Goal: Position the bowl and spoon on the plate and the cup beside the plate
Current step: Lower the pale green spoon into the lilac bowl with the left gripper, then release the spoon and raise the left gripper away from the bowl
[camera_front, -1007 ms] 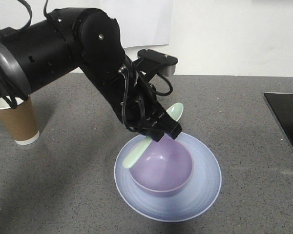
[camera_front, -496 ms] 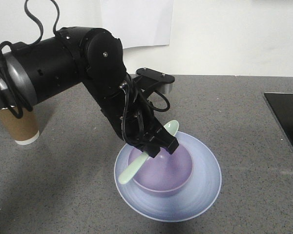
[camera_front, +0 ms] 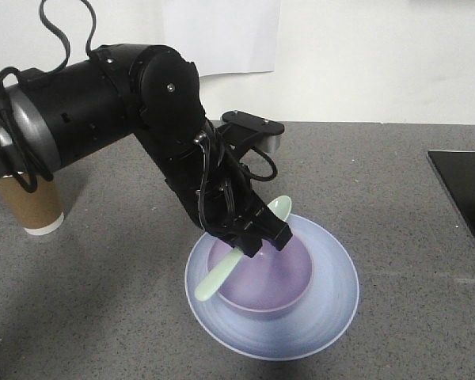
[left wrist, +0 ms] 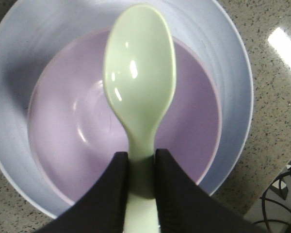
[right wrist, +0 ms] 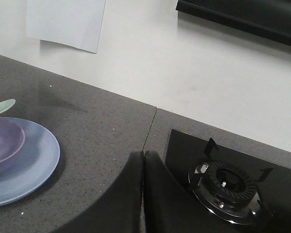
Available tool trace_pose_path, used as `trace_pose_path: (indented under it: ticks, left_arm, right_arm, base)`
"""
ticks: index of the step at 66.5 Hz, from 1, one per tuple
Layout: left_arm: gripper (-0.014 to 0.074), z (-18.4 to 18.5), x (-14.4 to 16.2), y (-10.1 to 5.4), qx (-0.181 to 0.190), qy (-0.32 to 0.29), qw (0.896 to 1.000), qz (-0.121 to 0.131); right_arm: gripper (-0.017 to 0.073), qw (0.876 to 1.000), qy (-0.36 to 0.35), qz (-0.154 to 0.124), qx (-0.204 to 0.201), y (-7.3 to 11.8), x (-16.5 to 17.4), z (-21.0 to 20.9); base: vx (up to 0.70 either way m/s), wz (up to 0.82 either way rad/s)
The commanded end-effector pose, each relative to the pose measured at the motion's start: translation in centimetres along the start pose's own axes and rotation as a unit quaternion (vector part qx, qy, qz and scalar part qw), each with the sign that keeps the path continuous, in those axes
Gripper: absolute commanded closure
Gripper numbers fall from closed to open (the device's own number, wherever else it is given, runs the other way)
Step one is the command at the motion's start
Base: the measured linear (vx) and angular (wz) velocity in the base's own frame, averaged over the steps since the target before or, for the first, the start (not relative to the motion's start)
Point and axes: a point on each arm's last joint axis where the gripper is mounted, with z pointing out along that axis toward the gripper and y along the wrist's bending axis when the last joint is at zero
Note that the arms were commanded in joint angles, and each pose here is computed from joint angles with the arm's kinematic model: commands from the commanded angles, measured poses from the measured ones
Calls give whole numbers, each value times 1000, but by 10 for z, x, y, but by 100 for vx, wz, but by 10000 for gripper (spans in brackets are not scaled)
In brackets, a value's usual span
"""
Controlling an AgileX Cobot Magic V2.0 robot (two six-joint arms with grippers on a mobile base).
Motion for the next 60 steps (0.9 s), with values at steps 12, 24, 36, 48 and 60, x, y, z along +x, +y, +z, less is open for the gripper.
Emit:
trace_pose_path:
  ticks: [12, 24, 36, 48, 60]
  left_arm:
    - [254, -27, 1, -12, 24, -34, 999, 1]
    - [176, -29, 2, -12, 24, -37, 999, 1]
    - [176, -52, 7, -15, 14, -64, 998, 9]
    - [190, -104, 26, -15, -56, -124, 990, 28]
    - [250, -174, 62, -9, -170, -215, 962, 15]
  right_arm:
    - [565, 1000, -23, -4, 7, -1, -11, 5]
    - [565, 1000, -19, -4, 7, -1, -10, 5]
    - [565, 1000, -15, -4, 6, -1, -10, 5]
    - [565, 1000, -14, -2, 3, 0, -10, 6]
    - [565, 1000, -17, -2, 3, 0, -10, 6]
  base:
    - [0, 0]
    - [0, 0]
    - [0, 0]
    - [0, 0]
    - [0, 0]
